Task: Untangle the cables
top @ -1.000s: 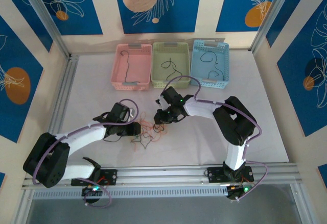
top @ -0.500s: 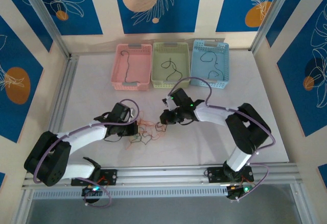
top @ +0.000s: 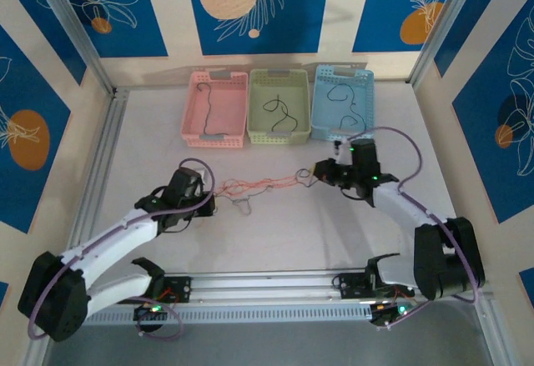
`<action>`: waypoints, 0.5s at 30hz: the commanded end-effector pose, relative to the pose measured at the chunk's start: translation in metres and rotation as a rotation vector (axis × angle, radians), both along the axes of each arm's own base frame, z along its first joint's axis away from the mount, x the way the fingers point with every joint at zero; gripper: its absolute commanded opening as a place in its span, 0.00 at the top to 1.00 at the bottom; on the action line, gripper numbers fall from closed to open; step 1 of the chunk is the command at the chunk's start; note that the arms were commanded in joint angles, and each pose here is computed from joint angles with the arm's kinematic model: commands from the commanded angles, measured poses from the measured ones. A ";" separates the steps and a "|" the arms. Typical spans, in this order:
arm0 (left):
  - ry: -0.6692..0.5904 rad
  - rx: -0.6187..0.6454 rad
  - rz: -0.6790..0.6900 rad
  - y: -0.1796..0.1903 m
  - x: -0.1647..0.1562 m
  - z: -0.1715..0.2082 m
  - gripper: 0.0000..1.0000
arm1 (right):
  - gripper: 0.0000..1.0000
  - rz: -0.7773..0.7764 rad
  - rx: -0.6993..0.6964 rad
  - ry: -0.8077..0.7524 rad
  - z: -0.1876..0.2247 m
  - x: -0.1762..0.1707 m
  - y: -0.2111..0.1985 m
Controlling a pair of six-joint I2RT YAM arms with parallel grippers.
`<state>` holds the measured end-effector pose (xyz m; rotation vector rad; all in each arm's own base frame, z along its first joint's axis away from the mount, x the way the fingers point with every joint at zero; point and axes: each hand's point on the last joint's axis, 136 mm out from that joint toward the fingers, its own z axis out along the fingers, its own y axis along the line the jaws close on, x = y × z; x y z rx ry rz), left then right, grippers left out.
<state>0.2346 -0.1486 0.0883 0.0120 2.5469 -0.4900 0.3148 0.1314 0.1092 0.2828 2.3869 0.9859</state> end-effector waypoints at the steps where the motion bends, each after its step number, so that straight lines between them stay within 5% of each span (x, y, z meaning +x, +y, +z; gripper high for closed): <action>1: -0.023 0.094 0.123 0.035 -0.004 0.003 1.00 | 0.98 -0.181 0.041 0.105 -0.019 -0.007 -0.044; 8: -0.109 0.110 0.229 0.065 -0.012 0.020 1.00 | 0.98 -0.288 0.057 0.116 -0.025 -0.013 -0.070; 15: -0.081 -0.041 0.097 0.027 -0.009 0.018 1.00 | 0.98 -0.136 0.042 0.056 -0.010 -0.011 -0.034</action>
